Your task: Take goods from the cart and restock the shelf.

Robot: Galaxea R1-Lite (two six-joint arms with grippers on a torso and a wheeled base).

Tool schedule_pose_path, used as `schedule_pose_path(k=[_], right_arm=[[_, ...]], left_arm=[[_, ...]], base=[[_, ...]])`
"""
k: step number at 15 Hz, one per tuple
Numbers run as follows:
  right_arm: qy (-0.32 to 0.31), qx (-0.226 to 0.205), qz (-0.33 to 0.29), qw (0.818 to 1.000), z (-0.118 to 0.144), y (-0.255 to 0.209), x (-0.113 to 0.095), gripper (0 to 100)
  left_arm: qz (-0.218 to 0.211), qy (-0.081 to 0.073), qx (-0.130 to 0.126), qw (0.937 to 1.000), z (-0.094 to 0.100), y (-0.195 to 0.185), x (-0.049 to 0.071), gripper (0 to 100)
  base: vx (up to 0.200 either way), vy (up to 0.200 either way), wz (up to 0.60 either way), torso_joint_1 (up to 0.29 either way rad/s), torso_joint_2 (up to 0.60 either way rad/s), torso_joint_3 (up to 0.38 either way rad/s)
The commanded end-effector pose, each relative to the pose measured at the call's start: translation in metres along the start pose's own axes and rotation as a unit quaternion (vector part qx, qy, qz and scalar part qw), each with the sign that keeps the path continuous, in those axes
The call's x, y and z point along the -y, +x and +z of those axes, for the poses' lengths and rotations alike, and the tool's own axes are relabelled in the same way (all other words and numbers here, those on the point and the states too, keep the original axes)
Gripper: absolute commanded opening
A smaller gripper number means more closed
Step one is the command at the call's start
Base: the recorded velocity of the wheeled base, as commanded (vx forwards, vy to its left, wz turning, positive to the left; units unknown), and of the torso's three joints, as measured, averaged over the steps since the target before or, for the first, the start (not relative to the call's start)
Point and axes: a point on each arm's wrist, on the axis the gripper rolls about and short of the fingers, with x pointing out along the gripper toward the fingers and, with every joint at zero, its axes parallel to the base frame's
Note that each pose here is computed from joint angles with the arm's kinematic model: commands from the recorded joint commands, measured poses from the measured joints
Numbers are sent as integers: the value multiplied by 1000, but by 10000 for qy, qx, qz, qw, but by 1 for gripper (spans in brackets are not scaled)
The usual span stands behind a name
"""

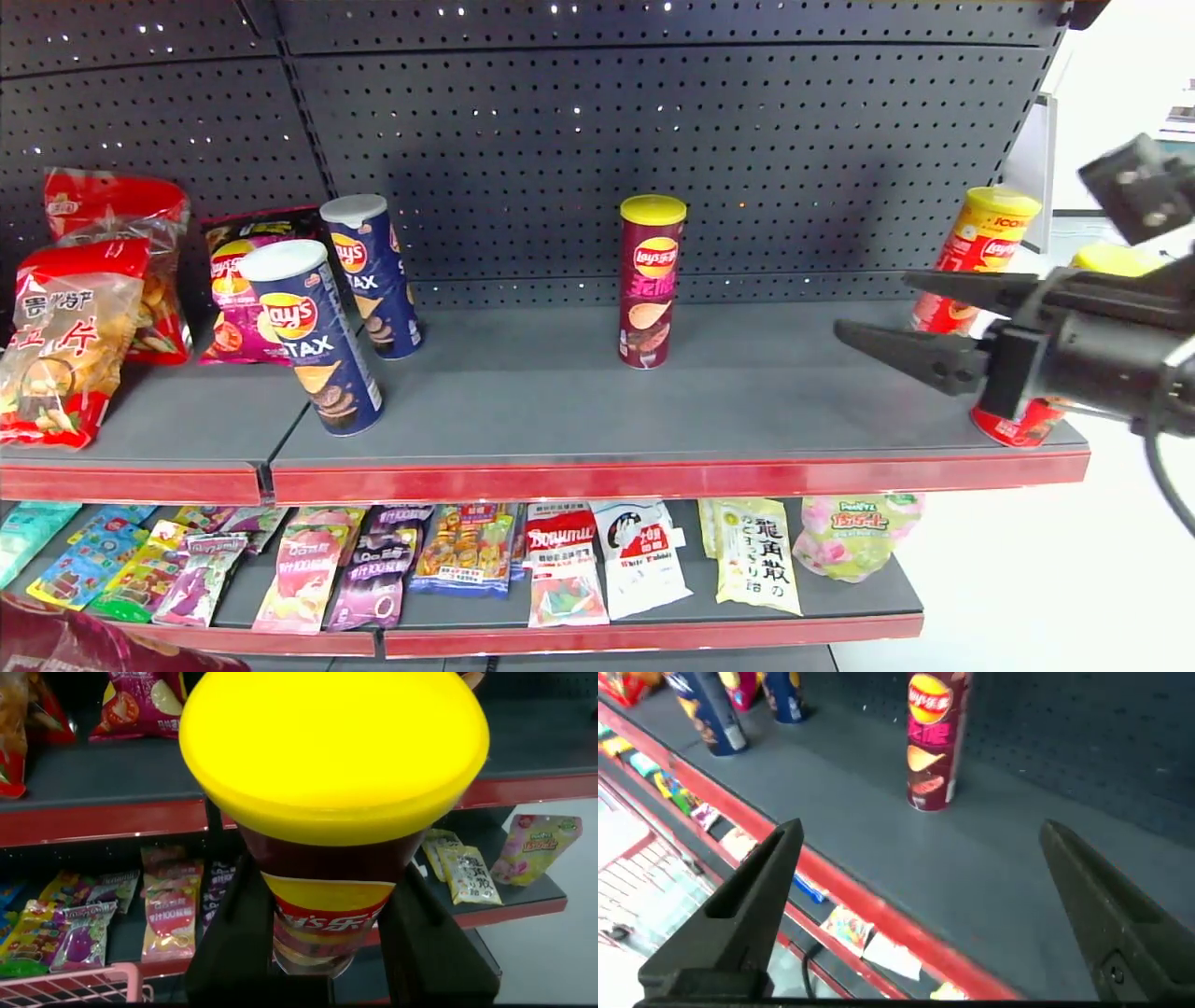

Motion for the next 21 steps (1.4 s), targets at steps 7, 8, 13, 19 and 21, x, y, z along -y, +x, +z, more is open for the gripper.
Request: schedule_pose_path(k=[7,8,13,19,21], right_arm=[[-36,-302,222,9993,-16,159,25,100],[-46,-264,226,9994,-16,168,27,100],[-61,-171,184,9997,-21,204,35,100],[-105,4,149,9998,-20,229,40,100],[-104,28,162,9998,-20,233,40,100]], left_arm=[[17,12,-41,10000,1,1,0,0],[18,10,-49,10000,1,1,0,0],[40,12,-40,10000,1,1,0,0],[41,10,-48,10000,0,1,0,0],[41,10,-48,10000,0,1,0,0]], base=[[0,0,0,0,0,0],[0,0,0,0,0,0],[0,0,0,0,0,0],[0,0,0,0,0,0],[0,0,0,0,0,0]])
